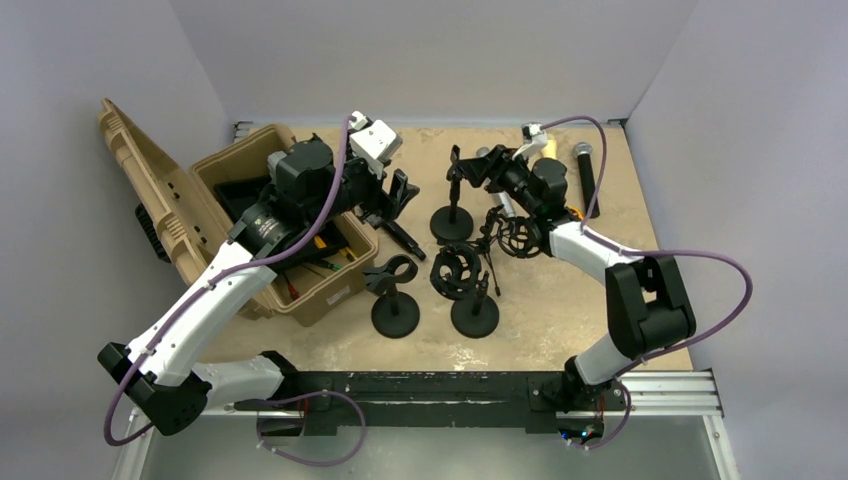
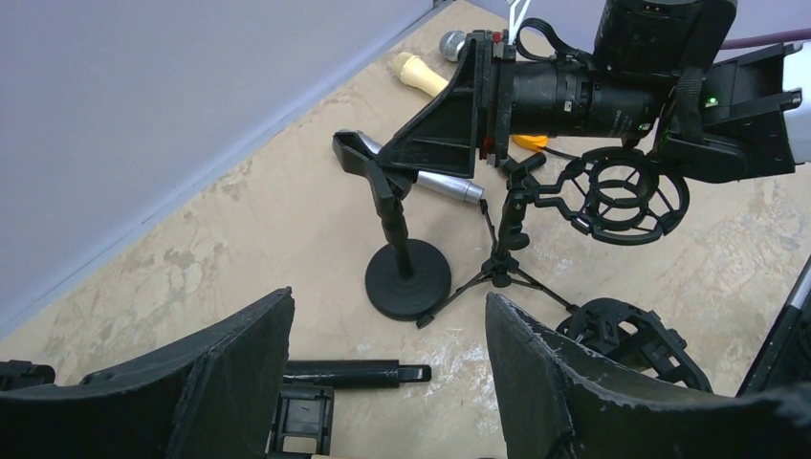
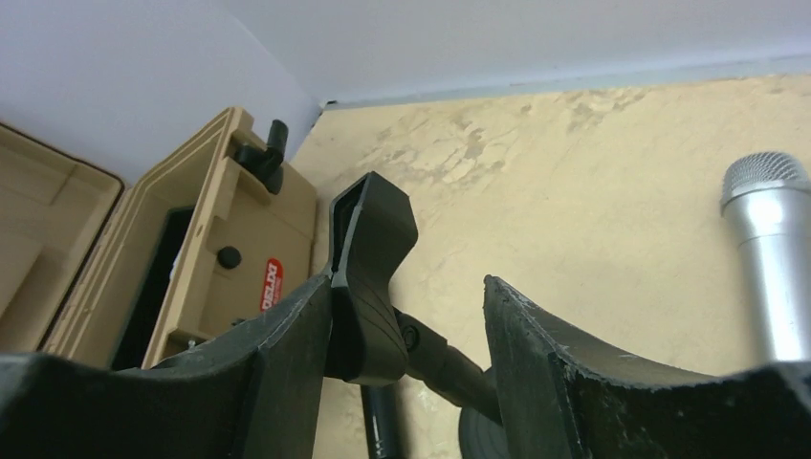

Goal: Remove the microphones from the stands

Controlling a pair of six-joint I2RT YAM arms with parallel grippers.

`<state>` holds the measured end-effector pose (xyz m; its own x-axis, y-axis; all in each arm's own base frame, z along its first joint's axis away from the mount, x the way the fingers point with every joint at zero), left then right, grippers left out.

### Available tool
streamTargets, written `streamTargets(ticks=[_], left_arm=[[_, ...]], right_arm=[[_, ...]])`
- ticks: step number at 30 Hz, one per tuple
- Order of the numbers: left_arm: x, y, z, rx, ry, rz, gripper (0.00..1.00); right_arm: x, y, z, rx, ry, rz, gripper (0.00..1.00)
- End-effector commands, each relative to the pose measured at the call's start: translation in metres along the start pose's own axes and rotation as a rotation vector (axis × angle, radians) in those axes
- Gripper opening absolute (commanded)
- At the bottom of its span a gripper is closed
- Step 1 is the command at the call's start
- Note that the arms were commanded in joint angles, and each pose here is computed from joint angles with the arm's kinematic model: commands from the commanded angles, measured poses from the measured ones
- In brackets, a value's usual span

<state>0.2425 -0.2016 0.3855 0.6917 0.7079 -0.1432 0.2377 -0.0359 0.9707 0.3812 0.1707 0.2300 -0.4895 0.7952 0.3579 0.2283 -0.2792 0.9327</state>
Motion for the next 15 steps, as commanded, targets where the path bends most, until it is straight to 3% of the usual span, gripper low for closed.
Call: streamTargets(ticks=[1,7,15], left_arm=[[-0.001,0.006,0.001,-0.038,0.003,0.023,0.71],[-0.002,0.006,0.0,-0.039,0.002,0.026,0.72],[-0.003,0.009,-0.003,-0.05,-0.003,0.023,0.72]], right_arm=[[-0.04,-0.07,-0.011,0.274,-0.192,-0.025,0.55],[-0.028,-0.046,-0.011,0.226,-0.144,-0.039,0.56],[0.01,0.052,-0.022,0.017,-0.087,-0.103,0.65]])
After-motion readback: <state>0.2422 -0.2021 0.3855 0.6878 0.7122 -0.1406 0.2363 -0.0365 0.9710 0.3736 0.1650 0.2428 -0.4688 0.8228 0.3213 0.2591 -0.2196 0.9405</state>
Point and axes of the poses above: each gripper's point midway between its finger pads, its own z axis out along the fingers, its own x axis along the line the jaws close on, y = z × x, the point moved 7 cm from there along -z, back along the fingers, and after that the axes turned 12 degrees about -z, right-handed, at the moved point
